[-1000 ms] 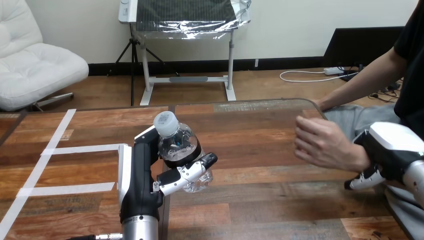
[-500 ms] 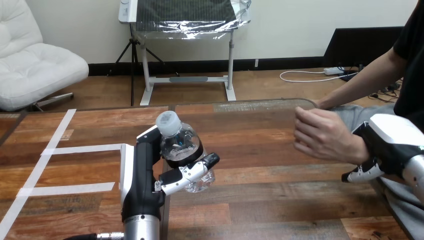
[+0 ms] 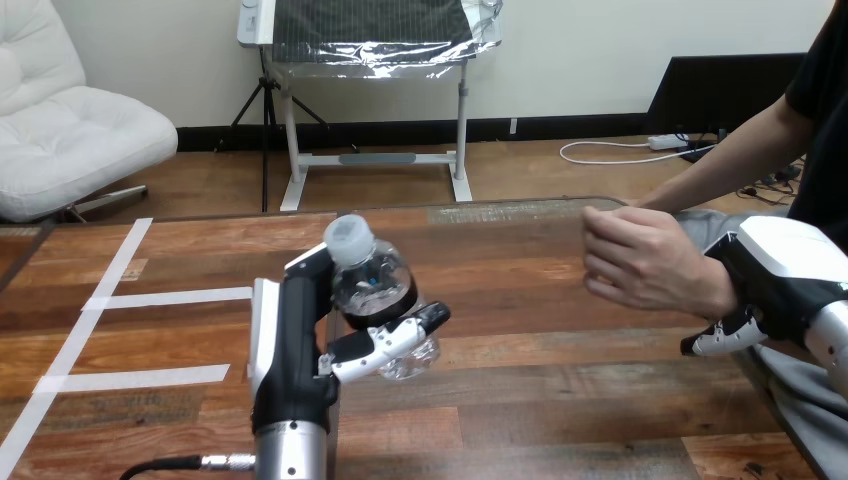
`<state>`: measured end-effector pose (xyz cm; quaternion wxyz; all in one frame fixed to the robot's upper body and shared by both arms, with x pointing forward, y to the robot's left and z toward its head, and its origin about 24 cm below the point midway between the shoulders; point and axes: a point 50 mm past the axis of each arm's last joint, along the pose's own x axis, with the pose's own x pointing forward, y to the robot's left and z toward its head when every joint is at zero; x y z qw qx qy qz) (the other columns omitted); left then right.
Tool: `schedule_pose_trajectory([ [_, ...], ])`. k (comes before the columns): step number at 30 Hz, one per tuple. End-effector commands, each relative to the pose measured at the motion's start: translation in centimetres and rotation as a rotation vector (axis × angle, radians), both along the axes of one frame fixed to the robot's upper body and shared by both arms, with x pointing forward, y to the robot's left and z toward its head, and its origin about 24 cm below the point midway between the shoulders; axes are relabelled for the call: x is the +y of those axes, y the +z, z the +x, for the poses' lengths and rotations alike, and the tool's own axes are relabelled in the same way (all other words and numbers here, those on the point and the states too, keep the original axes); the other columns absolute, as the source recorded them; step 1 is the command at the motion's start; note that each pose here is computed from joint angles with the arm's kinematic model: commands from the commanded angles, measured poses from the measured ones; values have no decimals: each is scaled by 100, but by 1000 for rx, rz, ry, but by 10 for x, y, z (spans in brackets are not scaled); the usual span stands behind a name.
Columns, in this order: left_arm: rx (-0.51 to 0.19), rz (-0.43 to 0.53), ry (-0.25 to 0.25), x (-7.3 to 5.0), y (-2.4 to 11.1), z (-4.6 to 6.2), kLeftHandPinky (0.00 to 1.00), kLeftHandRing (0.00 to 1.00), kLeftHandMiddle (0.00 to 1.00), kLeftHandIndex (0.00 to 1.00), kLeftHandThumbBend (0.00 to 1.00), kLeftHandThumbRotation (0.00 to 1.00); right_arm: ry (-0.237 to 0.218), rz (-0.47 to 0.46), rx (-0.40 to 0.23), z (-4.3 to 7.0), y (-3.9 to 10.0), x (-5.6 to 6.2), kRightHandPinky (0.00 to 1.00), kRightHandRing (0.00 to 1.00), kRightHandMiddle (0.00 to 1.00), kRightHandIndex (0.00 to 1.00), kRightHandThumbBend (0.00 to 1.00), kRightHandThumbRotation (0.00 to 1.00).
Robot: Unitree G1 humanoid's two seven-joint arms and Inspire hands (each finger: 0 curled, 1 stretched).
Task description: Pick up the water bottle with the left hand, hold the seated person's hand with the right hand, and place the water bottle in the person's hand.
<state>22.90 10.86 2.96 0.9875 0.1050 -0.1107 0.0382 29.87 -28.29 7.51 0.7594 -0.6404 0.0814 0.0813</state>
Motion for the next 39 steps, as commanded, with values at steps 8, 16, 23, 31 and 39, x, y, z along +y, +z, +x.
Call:
schedule_pose_trajectory([
  [8, -135, -42, -36, -18, 31, 16, 40, 41, 43, 46, 68, 0, 49, -13, -97, 6, 28, 6, 18, 24, 33, 37, 74, 0],
  [16, -136, -44, -47, -21, 35, 18, 39, 41, 43, 47, 68, 0, 64, 1, -110, 5, 30, 8, 18, 24, 33, 37, 75, 0],
  [23, -145, -42, -66, -25, 40, 22, 39, 41, 44, 47, 68, 0, 68, -2, -110, 5, 31, 10, 19, 26, 35, 38, 75, 0],
  [31, -165, -56, -105, -32, 45, 25, 39, 41, 44, 47, 67, 0, 61, 15, -112, 5, 30, 12, 20, 27, 36, 39, 77, 0],
  [39, -177, -61, -127, -38, 48, 28, 39, 40, 43, 47, 67, 0, 67, 9, -120, 4, 30, 14, 21, 27, 37, 40, 77, 0],
])
